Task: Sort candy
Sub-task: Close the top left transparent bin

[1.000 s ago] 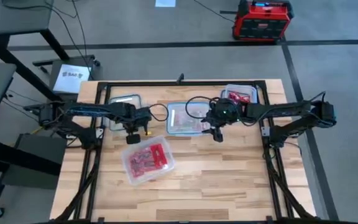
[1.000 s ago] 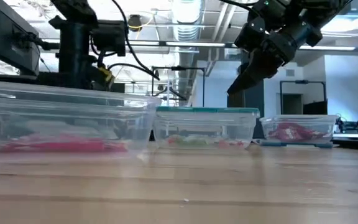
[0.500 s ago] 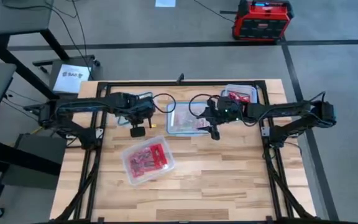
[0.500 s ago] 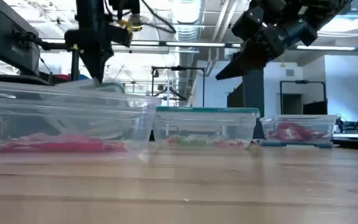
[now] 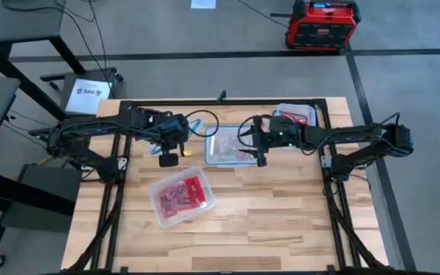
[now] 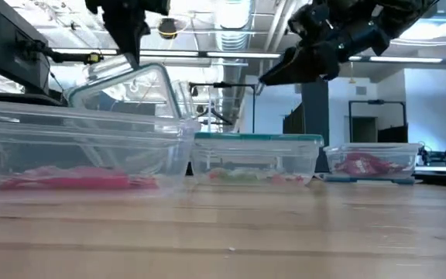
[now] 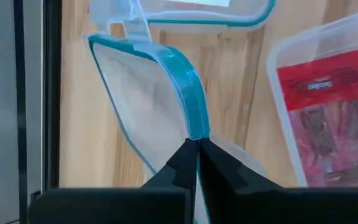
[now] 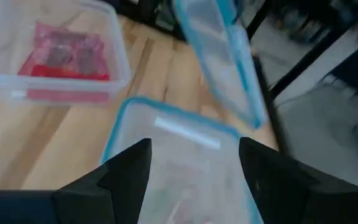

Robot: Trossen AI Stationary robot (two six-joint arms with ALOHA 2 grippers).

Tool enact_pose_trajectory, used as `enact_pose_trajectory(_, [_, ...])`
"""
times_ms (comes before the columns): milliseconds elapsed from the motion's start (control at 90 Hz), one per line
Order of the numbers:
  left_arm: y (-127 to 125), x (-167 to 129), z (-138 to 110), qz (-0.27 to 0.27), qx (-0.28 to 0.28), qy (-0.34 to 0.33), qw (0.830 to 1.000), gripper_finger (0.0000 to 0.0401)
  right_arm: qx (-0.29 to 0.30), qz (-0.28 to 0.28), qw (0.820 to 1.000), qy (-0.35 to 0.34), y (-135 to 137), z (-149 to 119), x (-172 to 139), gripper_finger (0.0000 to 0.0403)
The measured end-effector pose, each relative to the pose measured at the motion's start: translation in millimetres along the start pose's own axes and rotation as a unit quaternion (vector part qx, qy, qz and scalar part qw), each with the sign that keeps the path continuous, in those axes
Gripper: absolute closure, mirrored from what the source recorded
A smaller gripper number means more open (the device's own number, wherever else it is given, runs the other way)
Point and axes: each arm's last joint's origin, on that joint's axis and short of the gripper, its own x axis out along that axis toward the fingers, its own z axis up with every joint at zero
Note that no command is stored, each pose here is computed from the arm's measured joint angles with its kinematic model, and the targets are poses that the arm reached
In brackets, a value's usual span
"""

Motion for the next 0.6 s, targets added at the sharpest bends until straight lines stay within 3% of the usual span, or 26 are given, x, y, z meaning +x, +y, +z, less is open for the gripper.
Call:
enact_pose_trajectory(178, [-3.8, -13.2, 2.2, -0.005, 0.011, -0.008, 1.000, 0.0400, 0.015, -0.028, 0.999, -0.043, -6.1, 5.0, 5.2, 0.0173])
enact_pose_trajectory(389, [-6.7, -20.6, 4.4, 0.003, 0.009, -0.020, 1.000, 0.0400, 0.035, -0.020, 0.999, -0.020, -2.2, -11.7, 27.1, 0.0173])
enact_pose_trajectory(600, [-1.6, -19.3, -1.9, 0.024, -0.044, 0.012, 0.999, 0.0401, 0.057, -0.005, 0.998, -0.019, 5.8, -11.5, 31.8, 0.0173])
